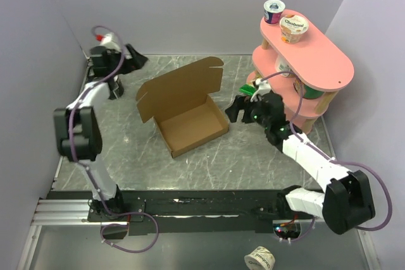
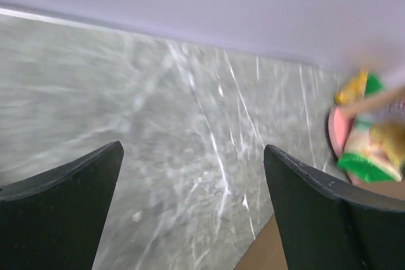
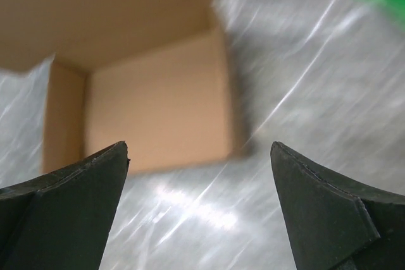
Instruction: Fold the paper box
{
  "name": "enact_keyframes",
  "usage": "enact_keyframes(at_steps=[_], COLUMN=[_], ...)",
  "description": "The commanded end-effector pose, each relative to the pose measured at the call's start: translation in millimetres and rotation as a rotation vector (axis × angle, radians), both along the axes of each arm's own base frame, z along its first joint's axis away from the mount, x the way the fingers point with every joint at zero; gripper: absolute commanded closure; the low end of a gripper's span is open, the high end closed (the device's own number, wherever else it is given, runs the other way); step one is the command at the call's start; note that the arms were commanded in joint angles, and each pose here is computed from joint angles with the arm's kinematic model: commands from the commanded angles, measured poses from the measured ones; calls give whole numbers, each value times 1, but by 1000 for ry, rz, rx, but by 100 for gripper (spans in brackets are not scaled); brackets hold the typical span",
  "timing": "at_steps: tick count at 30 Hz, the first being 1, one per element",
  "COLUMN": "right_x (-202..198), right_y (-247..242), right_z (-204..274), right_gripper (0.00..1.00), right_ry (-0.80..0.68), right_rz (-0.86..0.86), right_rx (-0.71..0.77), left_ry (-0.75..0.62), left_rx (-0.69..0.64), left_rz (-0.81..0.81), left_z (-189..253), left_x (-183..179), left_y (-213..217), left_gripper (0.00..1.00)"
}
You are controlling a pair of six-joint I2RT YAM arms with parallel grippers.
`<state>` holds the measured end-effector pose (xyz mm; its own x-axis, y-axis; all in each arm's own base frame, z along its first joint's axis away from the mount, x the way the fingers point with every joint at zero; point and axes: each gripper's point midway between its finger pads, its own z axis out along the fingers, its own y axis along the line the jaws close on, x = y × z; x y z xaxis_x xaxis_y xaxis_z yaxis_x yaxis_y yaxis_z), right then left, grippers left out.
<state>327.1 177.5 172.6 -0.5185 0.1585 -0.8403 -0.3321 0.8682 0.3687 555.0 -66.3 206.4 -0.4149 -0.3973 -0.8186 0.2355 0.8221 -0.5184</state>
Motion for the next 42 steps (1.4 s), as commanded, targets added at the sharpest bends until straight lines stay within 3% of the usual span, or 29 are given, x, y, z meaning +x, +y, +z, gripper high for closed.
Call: enact_keyframes(at_steps=[1,2,3,5,6,8,9,14,17,21,23,24,31,37,42], right_x=[30,41,45,69,77,91,97,119,134,146,154,158,165,171,174], right_y=[18,18,21,17,17,22,17,20,17,20,20,21,32,37,46], right_z=[54,72,73,78,79,84,84,81,69,70,69,63,64,65,72], right_gripper=[0,0,0,0,0,1,1,0,0,0,0,0,2,2,5], right_ry=[-286,-333,-334,-338,-338,-360,-364,-401,-401,-432,-449,-440,-488,-549,-565], right_rz=[223,240,272,297,309,387,397,522,527,553,547,552,670,699,740], right_rx=[5,-8,-5,0,13,57,68,82,59,46,43,45,47,37,95], left_ry=[-170,-121,-194,-146,-192,-159,-204,-258,-297,-242,-248,-190,-234,-200,-296], left_rx=[-59,-85,-97,-133,-128,-129,-137,-158,-196,-149,-123,-121,-122,-137,-147], left_rz=[147,161,185,207,194,183,159,125,1,-6,47,88,183,114,35], left_z=[82,57,81,57,72,51,62,59,67,53,57,46,45,33,49], left_x=[-44,-61,-78,-106,-123,-147,-163,-200,-224,-236,-240,-242,-265,-265,-279], left_y=[45,49,61,62,58,51,43,30,5,-7,-2,3,14,3,-10], left_gripper=[1,1,1,0,1,1,1,1,3,3,2,1,0,3,1])
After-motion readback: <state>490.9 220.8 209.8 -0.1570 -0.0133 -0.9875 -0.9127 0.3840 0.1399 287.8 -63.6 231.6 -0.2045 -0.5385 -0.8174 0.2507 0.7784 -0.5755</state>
